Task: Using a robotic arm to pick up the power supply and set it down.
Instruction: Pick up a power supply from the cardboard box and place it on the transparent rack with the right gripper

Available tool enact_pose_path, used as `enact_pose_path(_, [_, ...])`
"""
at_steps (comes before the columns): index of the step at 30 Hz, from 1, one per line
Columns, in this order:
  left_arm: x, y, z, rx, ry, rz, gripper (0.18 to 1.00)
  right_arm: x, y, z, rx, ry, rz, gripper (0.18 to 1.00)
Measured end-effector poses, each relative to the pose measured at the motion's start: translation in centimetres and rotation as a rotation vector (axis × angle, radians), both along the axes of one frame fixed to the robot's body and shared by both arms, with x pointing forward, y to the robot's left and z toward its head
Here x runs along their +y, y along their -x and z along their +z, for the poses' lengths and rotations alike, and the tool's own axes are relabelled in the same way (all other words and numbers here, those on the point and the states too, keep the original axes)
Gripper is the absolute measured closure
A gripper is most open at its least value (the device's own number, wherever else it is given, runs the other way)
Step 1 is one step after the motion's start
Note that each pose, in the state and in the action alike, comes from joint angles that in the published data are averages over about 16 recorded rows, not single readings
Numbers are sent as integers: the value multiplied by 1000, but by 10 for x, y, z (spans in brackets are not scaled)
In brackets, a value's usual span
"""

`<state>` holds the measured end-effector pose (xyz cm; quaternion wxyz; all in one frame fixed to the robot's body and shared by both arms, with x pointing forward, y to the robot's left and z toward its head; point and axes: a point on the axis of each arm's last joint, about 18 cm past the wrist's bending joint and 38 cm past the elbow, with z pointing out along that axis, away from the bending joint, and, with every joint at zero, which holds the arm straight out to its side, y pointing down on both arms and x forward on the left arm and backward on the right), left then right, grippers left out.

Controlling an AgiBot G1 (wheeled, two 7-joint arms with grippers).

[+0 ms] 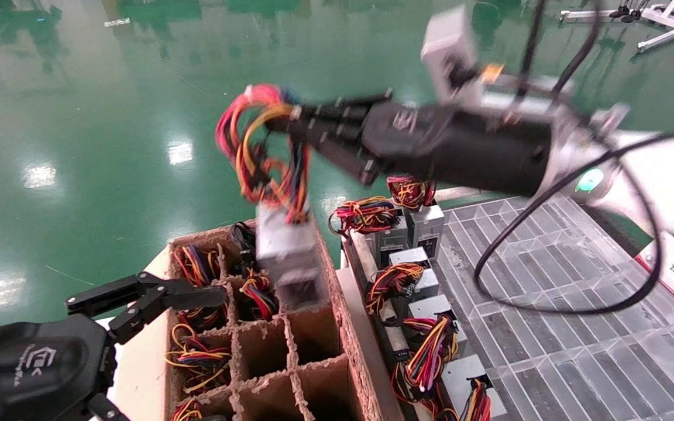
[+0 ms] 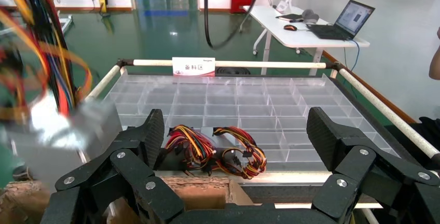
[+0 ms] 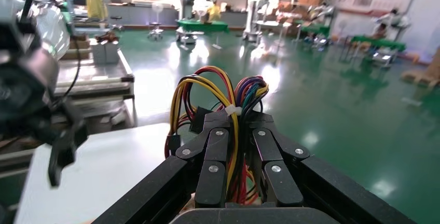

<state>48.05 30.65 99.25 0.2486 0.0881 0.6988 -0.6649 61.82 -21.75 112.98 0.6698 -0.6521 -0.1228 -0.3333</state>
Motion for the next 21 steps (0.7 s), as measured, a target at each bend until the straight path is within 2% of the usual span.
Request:
enact_pose_path(9, [0, 0, 0, 0, 0, 0, 184, -42, 8, 42, -70, 50, -151, 970])
enact_pose_path(21, [0, 0, 0, 0, 0, 0, 184, -97, 14, 56, -102, 142, -336, 971])
